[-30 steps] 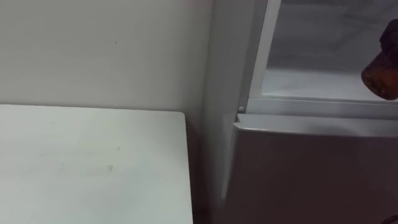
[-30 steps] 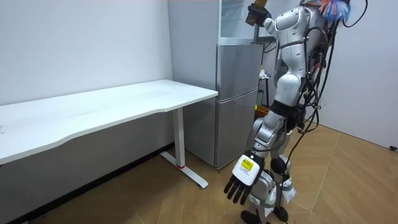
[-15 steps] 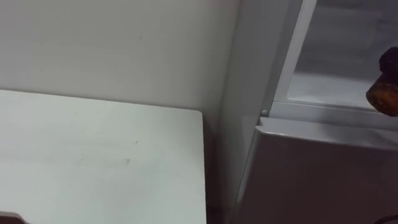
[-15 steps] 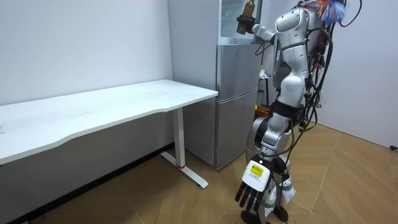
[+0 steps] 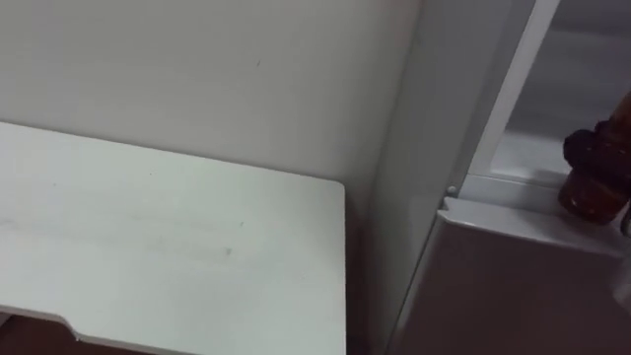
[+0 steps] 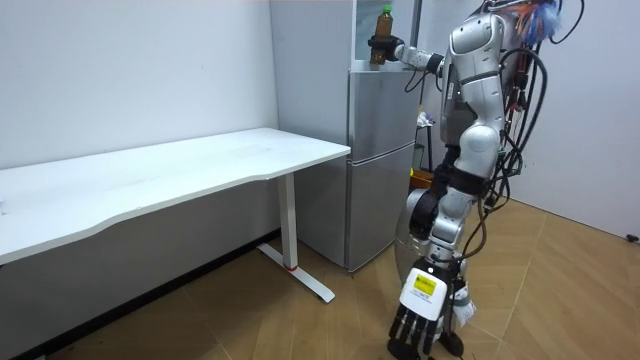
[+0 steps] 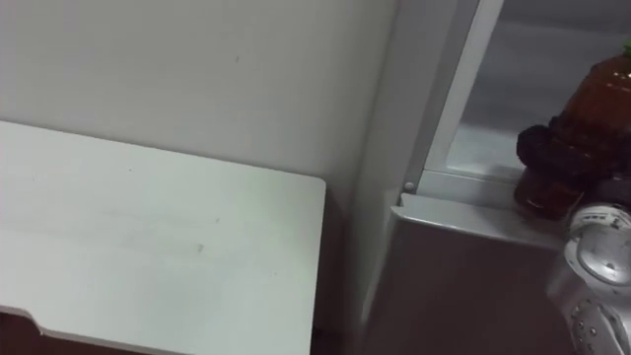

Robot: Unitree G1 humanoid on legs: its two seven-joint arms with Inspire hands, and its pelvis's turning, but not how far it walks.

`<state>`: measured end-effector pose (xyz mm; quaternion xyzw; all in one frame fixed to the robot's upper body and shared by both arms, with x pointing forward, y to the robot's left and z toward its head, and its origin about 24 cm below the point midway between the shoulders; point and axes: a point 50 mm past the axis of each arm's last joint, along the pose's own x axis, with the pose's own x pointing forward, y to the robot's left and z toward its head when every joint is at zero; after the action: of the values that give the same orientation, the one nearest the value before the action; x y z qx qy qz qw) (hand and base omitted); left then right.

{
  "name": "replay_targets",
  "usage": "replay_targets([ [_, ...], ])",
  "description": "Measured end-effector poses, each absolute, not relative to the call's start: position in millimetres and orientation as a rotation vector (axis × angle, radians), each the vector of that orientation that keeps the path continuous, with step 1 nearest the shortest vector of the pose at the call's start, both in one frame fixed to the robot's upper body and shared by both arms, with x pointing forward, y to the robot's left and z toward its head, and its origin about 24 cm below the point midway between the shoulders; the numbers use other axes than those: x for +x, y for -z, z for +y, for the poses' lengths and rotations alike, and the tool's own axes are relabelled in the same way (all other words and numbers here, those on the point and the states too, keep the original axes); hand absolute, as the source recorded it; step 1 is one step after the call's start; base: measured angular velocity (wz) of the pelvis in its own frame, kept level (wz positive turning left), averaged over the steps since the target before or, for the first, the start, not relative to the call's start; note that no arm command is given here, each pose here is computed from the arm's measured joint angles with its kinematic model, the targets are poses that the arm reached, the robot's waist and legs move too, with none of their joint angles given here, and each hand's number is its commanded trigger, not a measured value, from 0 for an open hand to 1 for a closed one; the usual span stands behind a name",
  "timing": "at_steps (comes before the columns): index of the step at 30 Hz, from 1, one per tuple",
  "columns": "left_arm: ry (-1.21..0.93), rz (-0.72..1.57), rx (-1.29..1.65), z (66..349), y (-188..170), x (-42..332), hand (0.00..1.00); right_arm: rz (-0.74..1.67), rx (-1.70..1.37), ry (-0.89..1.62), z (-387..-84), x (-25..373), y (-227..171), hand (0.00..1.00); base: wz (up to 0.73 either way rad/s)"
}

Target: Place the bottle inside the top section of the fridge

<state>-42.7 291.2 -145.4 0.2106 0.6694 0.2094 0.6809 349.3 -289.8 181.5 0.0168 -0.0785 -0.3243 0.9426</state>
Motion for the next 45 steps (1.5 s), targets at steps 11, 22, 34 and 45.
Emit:
replay_targets([
  [11, -0.469, 1.474, 0.510, 298.8, 142.0, -35.5, 0.00, -0.150, 0.014, 0.787, -298.4, 352.0, -189.3, 1.00, 0.07],
  [22, -0.503, 1.442, 0.565, 315.9, 133.5, -29.3, 0.00, -0.086, -0.054, 0.894, -311.6, 351.4, -181.7, 1.00, 0.07],
  [34, -0.502, 1.441, 0.572, 316.5, 133.0, -29.2, 0.00, -0.068, -0.159, 0.943, -310.3, 355.7, -189.4, 1.00, 0.02],
  [45, -0.530, 1.488, 0.622, 321.0, 130.7, -47.4, 0.00, -0.261, -0.195, 1.012, -306.1, 359.9, -253.5, 1.00, 0.08],
])
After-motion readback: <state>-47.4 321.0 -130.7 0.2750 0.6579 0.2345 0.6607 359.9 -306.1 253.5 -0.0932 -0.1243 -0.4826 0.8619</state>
